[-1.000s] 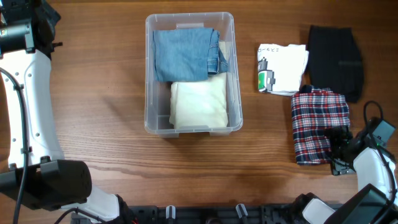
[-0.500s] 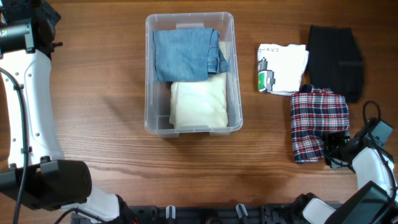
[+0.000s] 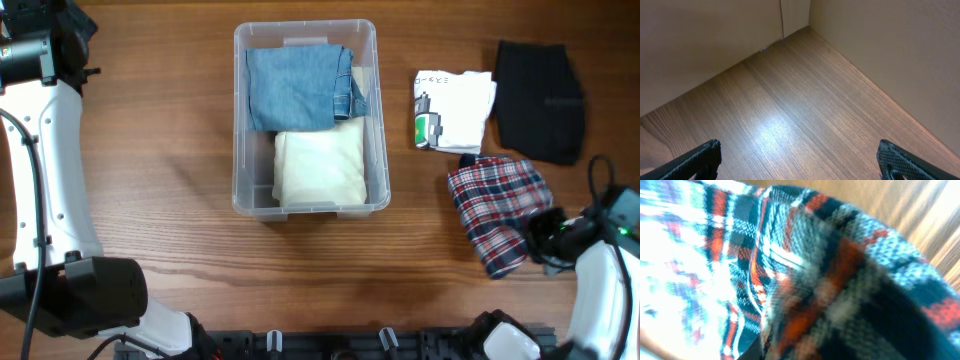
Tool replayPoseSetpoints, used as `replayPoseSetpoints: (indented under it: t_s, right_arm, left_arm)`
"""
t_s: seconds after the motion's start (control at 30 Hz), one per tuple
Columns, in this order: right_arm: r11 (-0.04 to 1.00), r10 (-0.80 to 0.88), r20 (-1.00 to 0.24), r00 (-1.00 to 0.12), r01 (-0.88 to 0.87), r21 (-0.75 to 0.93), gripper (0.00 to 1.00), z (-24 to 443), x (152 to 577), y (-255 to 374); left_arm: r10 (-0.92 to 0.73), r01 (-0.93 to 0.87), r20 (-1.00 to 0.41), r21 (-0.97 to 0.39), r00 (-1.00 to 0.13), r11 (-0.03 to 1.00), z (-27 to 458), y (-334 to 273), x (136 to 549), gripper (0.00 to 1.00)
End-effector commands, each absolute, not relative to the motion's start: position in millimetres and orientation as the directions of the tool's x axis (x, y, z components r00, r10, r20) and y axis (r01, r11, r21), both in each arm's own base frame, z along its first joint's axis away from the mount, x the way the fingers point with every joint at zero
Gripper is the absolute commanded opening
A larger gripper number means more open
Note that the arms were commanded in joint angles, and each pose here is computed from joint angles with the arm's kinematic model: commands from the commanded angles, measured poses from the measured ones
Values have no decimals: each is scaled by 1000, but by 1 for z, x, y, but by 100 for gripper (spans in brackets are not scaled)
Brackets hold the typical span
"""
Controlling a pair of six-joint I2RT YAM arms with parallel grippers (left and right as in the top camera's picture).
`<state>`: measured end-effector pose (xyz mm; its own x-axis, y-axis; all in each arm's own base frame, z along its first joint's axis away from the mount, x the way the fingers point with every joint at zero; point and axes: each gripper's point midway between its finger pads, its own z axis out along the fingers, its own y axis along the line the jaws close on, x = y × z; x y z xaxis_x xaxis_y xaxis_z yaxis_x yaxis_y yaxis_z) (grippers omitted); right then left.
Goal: Pack container
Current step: 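Lift the plaid shirt and carry it over the bin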
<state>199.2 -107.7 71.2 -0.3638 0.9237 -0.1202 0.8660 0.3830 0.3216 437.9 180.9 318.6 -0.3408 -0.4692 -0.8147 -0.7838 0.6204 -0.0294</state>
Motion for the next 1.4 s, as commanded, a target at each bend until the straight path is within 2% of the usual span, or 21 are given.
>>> replayPoseSetpoints:
  t_s: [0.0, 0.07, 0.23, 0.4, 0.6, 0.77, 0.9, 1.07, 1.37]
  right_arm:
    - [566, 817, -370, -442, 739, 367, 4, 147, 220, -122]
    - [661, 747, -448, -490, 615, 430, 4, 180, 231, -107]
    - [731, 671, -552, -494, 319, 604, 4, 253, 247, -63]
    - [740, 579, -632, -515, 8, 672, 4, 304, 254, -20]
    - [731, 414, -736, -536, -287, 620, 4, 351, 261, 41]
    - [635, 280, -778, -562, -500, 589, 4, 383, 271, 110]
    - [600, 172, -773, -611, -557, 574, 4, 375, 287, 162]
    - [649, 25, -739, -673, -552, 524, 4, 329, 315, 218]
    - [712, -66, -593, -803, -455, 536, 5, 238, 348, 250]
  left_arm:
    - [-459, -791, -818, -9, -346, 612, 318, 186, 436, 100]
    - [-459, -791, -818, -9, -346, 612, 318, 186, 436, 100]
    - [-459, -791, -818, -9, -346, 612, 318, 186, 436, 100]
    - [-459, -791, -818, -9, -346, 612, 318, 186, 436, 100]
    - [-459, -791, -818, -9, -346, 612, 318, 186, 436, 100]
    - [-459, -791, -818, -9, -346, 612, 318, 186, 436, 100]
    - [-459, -791, -818, -9, -346, 612, 318, 186, 436, 100]
    - [-459, -791, -818, -9, -346, 612, 318, 186, 436, 100]
    - [-459, -791, -818, -9, -346, 612, 318, 186, 436, 100]
